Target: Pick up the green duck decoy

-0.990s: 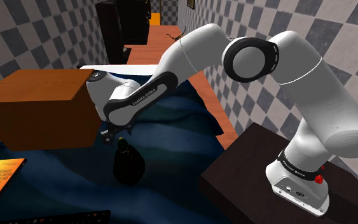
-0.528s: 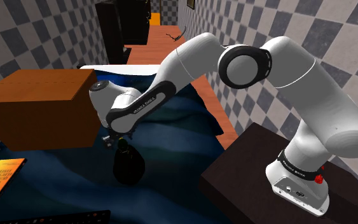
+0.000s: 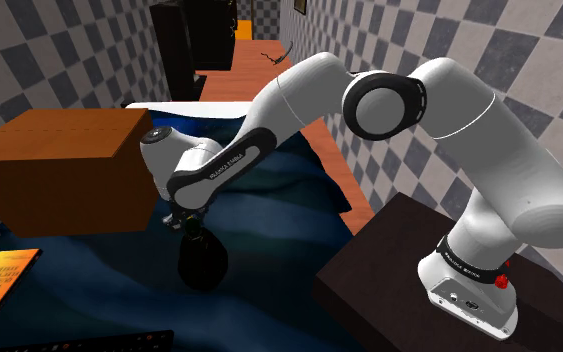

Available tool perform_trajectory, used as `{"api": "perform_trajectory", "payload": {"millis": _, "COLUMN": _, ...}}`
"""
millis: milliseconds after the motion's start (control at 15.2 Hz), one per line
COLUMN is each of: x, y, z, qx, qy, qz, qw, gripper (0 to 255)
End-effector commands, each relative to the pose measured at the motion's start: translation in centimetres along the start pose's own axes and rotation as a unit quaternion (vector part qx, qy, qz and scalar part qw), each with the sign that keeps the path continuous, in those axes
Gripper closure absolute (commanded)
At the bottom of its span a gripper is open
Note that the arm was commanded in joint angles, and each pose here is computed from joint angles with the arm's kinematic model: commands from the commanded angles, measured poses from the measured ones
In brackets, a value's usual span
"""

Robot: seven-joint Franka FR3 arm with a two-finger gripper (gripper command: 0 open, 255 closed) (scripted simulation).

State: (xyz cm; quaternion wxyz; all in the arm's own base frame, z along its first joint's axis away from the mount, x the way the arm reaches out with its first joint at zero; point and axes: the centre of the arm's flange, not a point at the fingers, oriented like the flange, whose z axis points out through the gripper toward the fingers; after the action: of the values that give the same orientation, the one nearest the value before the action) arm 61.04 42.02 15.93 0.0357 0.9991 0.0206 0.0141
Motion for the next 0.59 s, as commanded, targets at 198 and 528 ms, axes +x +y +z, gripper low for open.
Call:
{"api": "perform_trajectory", "payload": {"millis": 198, "x": -0.1, "y": 0.1, "z": -1.0, "qx": 0.0, "qy": -0.001, "qz": 0.0, "qw": 1.0, "gripper": 255}}
{"api": "perform_trajectory", "payload": {"millis": 528, "x": -0.1, "y": 0.3, "z": -3.7, "qx": 0.0, "qy": -0.001, "qz": 0.0, "qw": 1.0, "gripper": 255}}
